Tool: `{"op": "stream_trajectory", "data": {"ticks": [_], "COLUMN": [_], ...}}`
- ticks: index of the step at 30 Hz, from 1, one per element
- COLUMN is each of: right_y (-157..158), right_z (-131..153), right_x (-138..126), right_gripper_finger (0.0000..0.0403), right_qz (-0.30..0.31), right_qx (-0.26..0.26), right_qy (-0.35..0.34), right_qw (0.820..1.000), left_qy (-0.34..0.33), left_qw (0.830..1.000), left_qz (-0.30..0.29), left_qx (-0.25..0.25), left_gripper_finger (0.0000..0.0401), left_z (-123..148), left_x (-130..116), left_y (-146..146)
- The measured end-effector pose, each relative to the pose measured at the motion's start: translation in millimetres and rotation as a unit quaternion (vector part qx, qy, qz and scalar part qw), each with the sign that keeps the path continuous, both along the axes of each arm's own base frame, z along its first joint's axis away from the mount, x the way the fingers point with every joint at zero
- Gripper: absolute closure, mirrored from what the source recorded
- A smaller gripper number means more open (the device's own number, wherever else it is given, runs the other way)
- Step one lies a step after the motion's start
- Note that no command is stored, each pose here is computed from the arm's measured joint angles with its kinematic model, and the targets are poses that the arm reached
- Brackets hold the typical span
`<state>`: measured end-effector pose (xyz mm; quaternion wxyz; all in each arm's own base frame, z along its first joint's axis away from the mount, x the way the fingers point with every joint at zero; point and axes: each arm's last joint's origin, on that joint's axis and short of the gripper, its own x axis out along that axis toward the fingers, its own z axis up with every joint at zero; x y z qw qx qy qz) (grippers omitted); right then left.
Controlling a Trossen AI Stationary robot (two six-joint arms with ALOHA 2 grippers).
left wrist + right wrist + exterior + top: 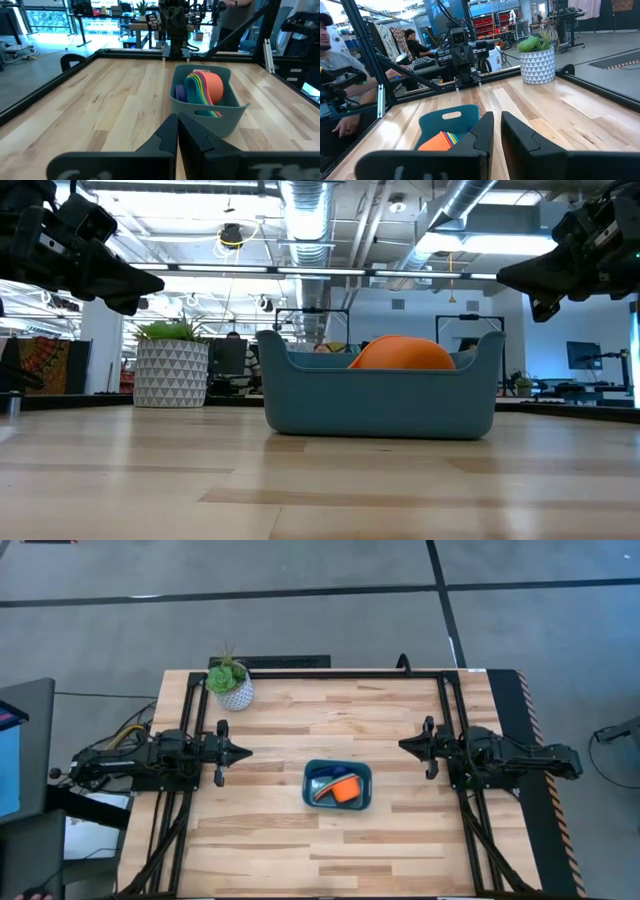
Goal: Nest measuring cups in basket
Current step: Return to Home Position
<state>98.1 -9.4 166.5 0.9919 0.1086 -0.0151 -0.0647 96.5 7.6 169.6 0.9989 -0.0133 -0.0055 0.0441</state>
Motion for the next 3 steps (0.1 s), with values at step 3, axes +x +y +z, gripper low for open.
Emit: {"op": "stream_trajectory", "data": {"ticks": [3], "right_y": [0.0], "right_z": [0.0], "right_x": [0.0], "right_gripper_finger": [0.0343], "right_qz": [0.000], "right_qx": [0.000], "right_qy": [0.000], "right_qw": [1.000], "left_qy": [0.000], "left_qw": [1.000], "left_qz": [0.000], "left_qx": [0.000], "left_gripper_finger": [0.0401], "left_z": [0.0], "left_x": [0.0], "left_y": [0.0]}}
